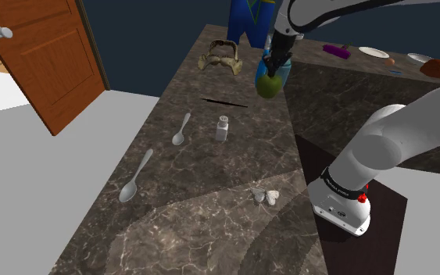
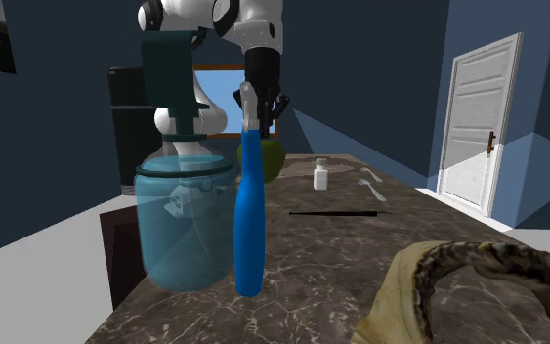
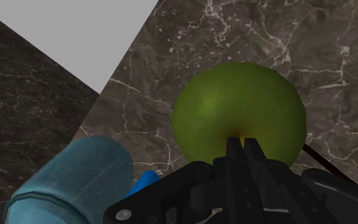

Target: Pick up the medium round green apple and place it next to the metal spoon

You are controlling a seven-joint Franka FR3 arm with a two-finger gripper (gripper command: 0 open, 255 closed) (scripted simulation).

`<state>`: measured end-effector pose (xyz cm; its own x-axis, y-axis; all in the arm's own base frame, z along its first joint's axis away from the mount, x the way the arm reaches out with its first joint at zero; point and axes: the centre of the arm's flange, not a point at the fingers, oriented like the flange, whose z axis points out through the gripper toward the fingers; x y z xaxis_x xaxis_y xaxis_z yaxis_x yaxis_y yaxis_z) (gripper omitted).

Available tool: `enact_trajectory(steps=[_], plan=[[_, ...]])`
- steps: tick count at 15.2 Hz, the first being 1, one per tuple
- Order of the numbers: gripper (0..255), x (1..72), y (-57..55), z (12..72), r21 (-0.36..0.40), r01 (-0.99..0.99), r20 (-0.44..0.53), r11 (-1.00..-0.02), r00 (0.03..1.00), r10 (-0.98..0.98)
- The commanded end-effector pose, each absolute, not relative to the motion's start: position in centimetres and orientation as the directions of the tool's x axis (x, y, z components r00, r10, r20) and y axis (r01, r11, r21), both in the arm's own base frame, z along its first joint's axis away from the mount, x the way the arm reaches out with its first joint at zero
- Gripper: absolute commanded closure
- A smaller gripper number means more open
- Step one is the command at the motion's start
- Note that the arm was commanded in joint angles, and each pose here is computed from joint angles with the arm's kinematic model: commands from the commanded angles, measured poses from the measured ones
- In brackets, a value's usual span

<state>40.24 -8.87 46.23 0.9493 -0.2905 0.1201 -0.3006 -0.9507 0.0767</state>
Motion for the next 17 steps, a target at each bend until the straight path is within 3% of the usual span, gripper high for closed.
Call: enact_trajectory(steps=[1,17], plan=[[255,40.3,-9.0,47.4,0.077,-0.301,0.120,-0.951,0.949,-0.290],[255,40.2,-7.7,55.3,0.077,-0.301,0.120,-0.951,0.949,-0.290]])
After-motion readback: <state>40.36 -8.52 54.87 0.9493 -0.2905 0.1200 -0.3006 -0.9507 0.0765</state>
